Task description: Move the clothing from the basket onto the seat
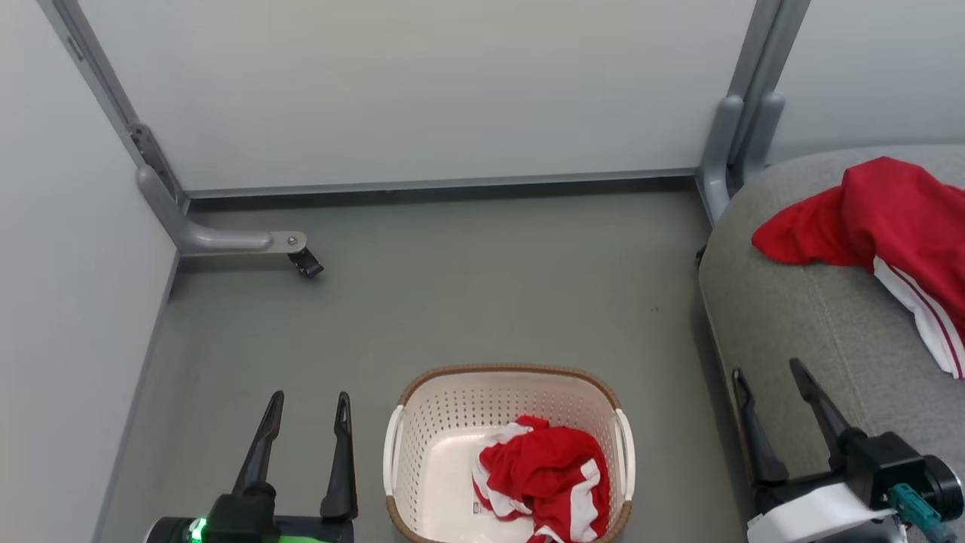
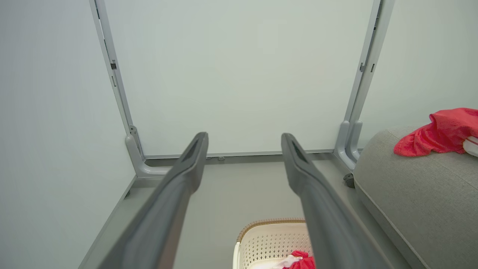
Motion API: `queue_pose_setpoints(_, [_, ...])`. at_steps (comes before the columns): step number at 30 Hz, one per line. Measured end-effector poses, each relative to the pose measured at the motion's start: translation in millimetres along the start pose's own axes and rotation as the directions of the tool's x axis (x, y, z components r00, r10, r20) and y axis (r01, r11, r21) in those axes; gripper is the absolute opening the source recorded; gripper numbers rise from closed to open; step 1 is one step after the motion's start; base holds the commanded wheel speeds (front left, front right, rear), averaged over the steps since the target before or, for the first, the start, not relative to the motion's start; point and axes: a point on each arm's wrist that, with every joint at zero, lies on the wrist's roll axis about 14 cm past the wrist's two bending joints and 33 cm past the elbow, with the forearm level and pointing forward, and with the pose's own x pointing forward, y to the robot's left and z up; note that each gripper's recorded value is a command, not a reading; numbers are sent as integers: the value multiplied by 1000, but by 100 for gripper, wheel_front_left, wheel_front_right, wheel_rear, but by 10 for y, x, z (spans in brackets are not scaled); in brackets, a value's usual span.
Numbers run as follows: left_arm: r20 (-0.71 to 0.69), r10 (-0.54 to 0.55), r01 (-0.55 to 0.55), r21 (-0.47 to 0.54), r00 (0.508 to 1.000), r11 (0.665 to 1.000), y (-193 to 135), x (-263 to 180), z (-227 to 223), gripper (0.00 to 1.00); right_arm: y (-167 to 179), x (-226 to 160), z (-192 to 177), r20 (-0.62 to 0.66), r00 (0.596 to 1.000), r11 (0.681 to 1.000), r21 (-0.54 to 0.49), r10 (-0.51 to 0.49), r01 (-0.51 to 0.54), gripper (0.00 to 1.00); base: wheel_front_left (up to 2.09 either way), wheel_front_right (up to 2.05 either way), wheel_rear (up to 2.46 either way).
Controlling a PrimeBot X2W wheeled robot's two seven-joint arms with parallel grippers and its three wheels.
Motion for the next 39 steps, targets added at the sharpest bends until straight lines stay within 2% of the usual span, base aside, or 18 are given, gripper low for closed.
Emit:
queue_pose_setpoints(12, [24,-20,20,2,1000,1000,-27,-136,65,100,98,-223,27,1,1000,1000,18,8,-8,100,0,0,0])
queue_pose_setpoints(27, [5,-34,34,-9,999,999,-82,-133,7,100,130,-232,-19,-13,1000,1000,24,15,-15,100,0,0,0])
queue_pose_setpoints(39, [-66,-68,67,-21,995,998,-171,-36,-202,100,89,-130,-156,-50,999,999,38,7,-5,100,0,0,0])
